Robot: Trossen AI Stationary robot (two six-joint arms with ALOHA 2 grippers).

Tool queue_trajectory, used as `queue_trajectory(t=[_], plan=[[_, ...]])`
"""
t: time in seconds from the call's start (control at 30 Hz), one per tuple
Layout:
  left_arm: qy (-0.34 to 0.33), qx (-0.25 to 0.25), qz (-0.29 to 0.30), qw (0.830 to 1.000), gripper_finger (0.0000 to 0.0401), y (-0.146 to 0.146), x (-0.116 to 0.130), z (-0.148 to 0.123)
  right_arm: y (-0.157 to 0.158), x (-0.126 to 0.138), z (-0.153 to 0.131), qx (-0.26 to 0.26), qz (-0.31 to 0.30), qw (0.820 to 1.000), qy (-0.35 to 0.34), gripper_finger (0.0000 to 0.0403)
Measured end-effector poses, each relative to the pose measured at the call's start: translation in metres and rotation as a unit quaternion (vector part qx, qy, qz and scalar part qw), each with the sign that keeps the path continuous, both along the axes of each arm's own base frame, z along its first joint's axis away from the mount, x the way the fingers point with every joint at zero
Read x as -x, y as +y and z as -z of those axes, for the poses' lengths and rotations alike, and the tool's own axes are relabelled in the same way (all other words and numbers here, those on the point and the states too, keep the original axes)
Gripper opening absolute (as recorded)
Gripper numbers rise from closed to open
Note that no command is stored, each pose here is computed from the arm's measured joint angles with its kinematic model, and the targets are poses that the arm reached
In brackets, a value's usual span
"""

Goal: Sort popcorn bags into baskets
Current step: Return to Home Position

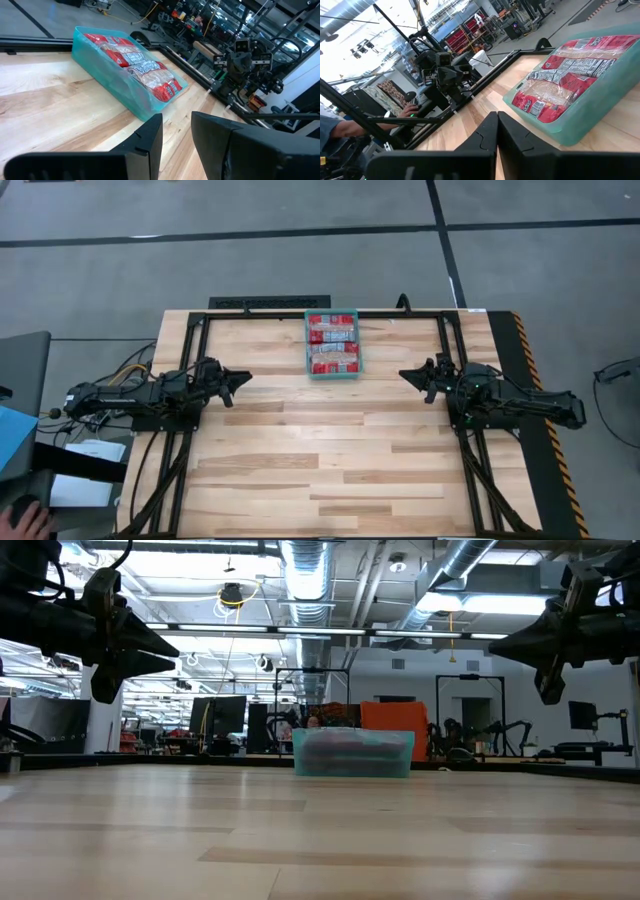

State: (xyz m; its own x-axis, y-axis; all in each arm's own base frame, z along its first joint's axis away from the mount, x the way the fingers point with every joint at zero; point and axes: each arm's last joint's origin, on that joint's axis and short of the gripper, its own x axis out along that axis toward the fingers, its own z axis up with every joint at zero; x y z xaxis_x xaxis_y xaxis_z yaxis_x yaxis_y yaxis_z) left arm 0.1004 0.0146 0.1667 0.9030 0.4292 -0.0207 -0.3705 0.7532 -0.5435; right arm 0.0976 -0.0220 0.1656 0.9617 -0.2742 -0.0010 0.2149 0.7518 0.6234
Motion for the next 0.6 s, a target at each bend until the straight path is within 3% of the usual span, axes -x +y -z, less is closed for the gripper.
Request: queue_trajectory(t=[0.6], plan=[[0.0, 0.0, 0.0, 1.0, 0.009, 0.0, 0.0, 0.0, 0.0, 0.0, 0.0, 0.0, 0.0, 1.0, 0.0, 0.0032]])
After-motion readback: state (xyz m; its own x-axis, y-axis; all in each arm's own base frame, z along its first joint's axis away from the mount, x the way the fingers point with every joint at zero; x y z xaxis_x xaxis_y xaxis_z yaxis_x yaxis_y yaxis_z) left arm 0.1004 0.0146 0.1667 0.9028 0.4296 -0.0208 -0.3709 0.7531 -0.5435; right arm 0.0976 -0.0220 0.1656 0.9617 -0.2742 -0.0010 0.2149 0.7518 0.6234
